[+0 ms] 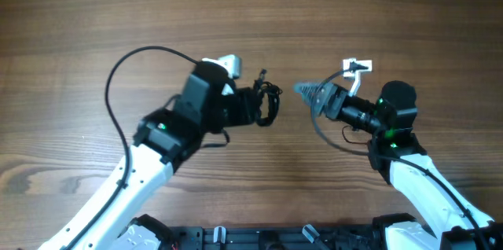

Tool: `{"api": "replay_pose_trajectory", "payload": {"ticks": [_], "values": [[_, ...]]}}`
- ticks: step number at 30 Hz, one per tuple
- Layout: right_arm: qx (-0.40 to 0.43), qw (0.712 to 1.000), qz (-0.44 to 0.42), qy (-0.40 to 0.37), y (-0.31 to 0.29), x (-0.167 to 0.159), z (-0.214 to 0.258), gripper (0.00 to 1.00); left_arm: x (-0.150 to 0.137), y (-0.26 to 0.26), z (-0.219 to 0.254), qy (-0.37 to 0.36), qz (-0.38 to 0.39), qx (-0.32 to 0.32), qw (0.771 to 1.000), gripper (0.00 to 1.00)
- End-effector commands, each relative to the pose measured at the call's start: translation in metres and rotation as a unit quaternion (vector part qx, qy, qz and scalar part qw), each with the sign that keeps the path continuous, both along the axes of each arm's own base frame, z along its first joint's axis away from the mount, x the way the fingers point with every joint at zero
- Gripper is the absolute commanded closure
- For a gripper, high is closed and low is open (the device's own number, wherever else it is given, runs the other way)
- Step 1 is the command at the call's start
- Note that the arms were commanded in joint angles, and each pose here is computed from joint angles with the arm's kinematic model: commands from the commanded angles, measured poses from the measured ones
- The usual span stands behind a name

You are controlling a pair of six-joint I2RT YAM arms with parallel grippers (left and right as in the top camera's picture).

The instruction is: Untangle cables

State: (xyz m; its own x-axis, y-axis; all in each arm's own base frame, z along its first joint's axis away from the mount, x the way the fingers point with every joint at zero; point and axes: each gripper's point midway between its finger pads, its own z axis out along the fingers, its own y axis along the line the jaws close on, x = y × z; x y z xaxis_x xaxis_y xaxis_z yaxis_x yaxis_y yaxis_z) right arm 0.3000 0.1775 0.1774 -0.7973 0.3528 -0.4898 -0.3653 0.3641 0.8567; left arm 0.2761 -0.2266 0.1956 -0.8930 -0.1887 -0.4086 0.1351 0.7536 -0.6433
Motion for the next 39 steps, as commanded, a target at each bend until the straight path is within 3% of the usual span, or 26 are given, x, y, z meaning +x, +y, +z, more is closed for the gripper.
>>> {"api": "replay_pose_trajectory", "payload": {"ticks": [1, 3, 4, 9, 11, 16, 17, 18, 20, 21, 22, 26, 31, 36, 39], "values": [[-0.041, 0.976, 0.13, -0.169, 0.015, -0.033, 0.013, 0.08, -0.027, -0.015, 0.034, -0.046, -0.169, -0.082, 0.981, 0.96], [-0.034, 0.964, 0.172, -0.199, 0.019, -0.047, 0.017, 0.09, -0.056, -0.026, 0.054, -0.078, -0.282, -0.144, 0.945, 0.94], [-0.03, 0.961, 0.184, -0.204, 0.02, -0.051, 0.018, 0.09, -0.061, -0.028, 0.056, -0.079, -0.3, -0.155, 0.938, 0.94], [-0.016, 0.954, 0.214, -0.208, 0.022, -0.063, 0.02, 0.13, -0.067, -0.037, 0.04, -0.045, -0.314, -0.153, 0.936, 0.96], [-0.016, 0.954, 0.214, -0.209, 0.022, -0.063, 0.02, 0.21, -0.071, -0.043, 0.034, -0.032, -0.324, -0.152, 0.933, 0.96], [-0.017, 0.958, 0.211, -0.195, 0.022, -0.061, 0.016, 0.83, -0.061, -0.043, 0.025, -0.033, -0.31, -0.136, 0.94, 0.96], [-0.018, 0.96, 0.207, -0.188, 0.021, -0.06, 0.014, 0.94, -0.056, -0.041, 0.022, -0.034, -0.298, -0.126, 0.946, 0.8], [-0.019, 0.965, 0.199, -0.169, 0.021, -0.058, 0.011, 0.95, -0.051, -0.038, 0.019, -0.036, -0.287, -0.117, 0.95, 0.57], [-0.019, 0.979, 0.167, -0.116, 0.018, -0.049, 0.004, 0.96, -0.038, -0.031, 0.011, -0.013, -0.236, -0.097, 0.967, 0.38], [-0.019, 0.985, 0.146, -0.089, 0.017, -0.043, 0.001, 0.96, -0.033, -0.028, 0.007, -0.002, -0.212, -0.087, 0.973, 0.1], [-0.017, 0.992, 0.112, -0.048, 0.013, -0.034, -0.004, 0.96, -0.027, -0.025, 0.003, 0.01, -0.182, -0.076, 0.98, 0.0], [0.016, 0.997, 0.0, 0.081, 0.0, -0.007, -0.013, 0.96, -0.017, -0.018, -0.005, 0.025, -0.133, -0.056, 0.989, 0.0], [0.077, 0.974, -0.086, 0.197, -0.011, 0.01, -0.018, 0.96, -0.008, -0.011, -0.011, 0.062, -0.067, -0.054, 0.994, 0.0], [0.079, 0.978, -0.052, 0.188, -0.004, 0.002, -0.012, 0.96, -0.003, -0.01, -0.013, 0.067, -0.041, -0.049, 0.996, 0.0], [0.046, 0.995, 0.029, 0.078, 0.006, -0.013, 0.003, 0.96, -0.006, -0.022, -0.009, 0.051, -0.061, -0.053, 0.995, 0.03]]}}
